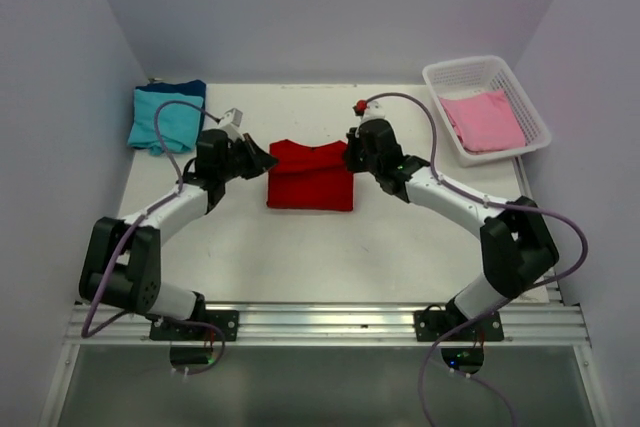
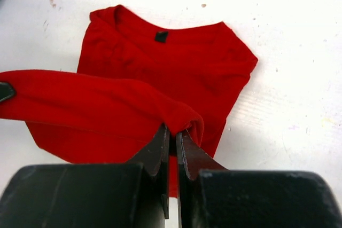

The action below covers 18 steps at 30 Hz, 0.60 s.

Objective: Fold and stack the t-shirts
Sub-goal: Fold the tshirt

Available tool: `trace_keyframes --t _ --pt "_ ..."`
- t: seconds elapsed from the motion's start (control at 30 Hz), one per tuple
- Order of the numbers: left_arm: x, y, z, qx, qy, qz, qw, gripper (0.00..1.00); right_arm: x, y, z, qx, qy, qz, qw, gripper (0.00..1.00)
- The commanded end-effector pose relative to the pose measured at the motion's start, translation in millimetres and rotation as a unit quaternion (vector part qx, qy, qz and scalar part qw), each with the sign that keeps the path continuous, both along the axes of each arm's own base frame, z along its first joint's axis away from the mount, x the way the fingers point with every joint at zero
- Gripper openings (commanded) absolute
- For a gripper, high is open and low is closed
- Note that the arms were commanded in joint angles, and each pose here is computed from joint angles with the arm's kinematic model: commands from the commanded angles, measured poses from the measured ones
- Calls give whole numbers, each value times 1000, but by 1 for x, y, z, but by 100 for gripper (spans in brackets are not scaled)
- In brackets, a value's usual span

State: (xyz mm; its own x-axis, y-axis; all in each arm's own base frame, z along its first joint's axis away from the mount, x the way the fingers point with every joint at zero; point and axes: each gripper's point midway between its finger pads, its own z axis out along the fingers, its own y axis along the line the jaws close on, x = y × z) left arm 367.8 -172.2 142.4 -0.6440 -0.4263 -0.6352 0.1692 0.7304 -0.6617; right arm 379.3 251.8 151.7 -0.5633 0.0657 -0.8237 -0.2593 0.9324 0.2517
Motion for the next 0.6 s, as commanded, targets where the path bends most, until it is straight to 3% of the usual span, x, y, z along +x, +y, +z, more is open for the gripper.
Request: trace_keyframes --t 0.0,0.57 --pt "43 -1 21 6 -52 3 999 0 32 12 33 19 -46 -2 999 0" --pt "163 -2 -36 -11 -9 -11 1000 0 128 20 -2 3 -34 -64 997 0"
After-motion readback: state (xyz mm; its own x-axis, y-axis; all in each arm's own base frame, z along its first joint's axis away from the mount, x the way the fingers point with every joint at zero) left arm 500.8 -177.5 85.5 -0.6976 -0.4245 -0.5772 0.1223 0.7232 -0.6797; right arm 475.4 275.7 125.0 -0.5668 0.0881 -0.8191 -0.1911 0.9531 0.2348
